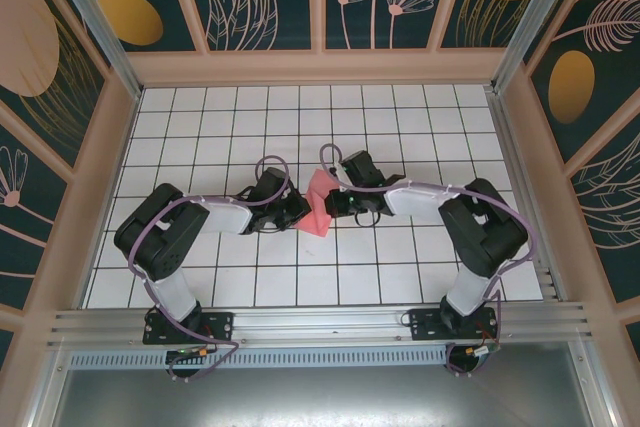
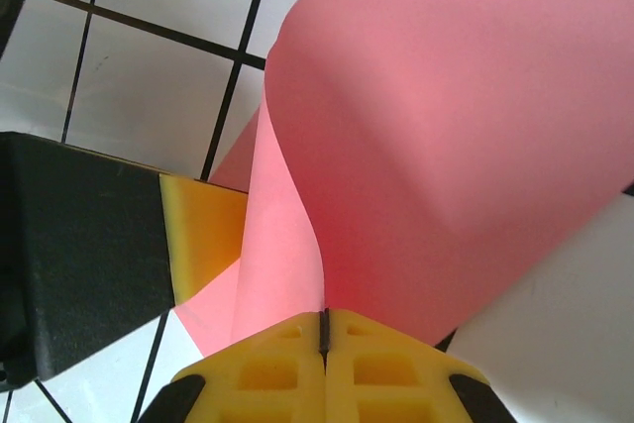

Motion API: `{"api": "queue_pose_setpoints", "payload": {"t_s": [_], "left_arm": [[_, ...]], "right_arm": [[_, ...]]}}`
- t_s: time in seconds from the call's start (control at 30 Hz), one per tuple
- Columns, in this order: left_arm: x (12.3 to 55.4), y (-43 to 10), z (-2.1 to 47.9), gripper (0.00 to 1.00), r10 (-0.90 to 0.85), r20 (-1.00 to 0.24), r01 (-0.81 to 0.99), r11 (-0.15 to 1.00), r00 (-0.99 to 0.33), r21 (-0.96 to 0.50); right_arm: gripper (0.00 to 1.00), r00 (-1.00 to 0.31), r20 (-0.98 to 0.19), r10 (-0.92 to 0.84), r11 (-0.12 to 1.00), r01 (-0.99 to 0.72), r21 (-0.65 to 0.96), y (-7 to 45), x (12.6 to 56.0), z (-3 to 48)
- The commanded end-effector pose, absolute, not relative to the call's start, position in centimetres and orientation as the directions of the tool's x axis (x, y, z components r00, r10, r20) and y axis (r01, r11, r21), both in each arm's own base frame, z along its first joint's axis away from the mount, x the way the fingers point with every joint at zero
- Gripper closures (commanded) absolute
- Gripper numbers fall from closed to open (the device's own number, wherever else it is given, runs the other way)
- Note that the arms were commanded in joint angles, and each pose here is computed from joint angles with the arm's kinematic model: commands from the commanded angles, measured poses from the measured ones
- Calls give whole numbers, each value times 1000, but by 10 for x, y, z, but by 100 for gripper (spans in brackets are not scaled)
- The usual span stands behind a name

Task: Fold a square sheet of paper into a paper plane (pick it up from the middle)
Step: Fold the triangle a second time at the center of the table.

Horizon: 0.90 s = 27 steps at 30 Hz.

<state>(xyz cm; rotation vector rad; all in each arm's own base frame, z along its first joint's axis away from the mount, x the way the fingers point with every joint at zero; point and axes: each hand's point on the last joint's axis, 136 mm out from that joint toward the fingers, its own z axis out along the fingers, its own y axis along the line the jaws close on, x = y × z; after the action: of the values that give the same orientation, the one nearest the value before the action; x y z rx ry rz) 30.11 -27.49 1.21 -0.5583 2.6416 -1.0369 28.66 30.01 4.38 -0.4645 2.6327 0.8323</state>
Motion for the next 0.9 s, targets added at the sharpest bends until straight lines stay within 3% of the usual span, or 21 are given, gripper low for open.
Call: {"api": "queue_pose_setpoints", "payload": {"t_s": [0.0, 0.57, 0.73, 0.87], "left_arm": [[285, -251, -25, 93, -433, -75, -320, 762, -898, -563], [287, -249, -15, 92, -423, -105, -299, 775, -900, -556], [295, -244, 20, 87, -465, -171, -280, 747, -869, -603], [303, -247, 51, 75, -494, -212, -244, 702, -843, -669]], "right_arm": [[95, -879, -402, -256, 762, -439, 477, 302, 290, 38], [94, -872, -376, -312, 769, -465, 440, 304, 301, 23], [94, -874, -375, -309, 772, -461, 437, 303, 302, 23], [94, -873, -378, -307, 772, -461, 437, 303, 302, 24]]}}
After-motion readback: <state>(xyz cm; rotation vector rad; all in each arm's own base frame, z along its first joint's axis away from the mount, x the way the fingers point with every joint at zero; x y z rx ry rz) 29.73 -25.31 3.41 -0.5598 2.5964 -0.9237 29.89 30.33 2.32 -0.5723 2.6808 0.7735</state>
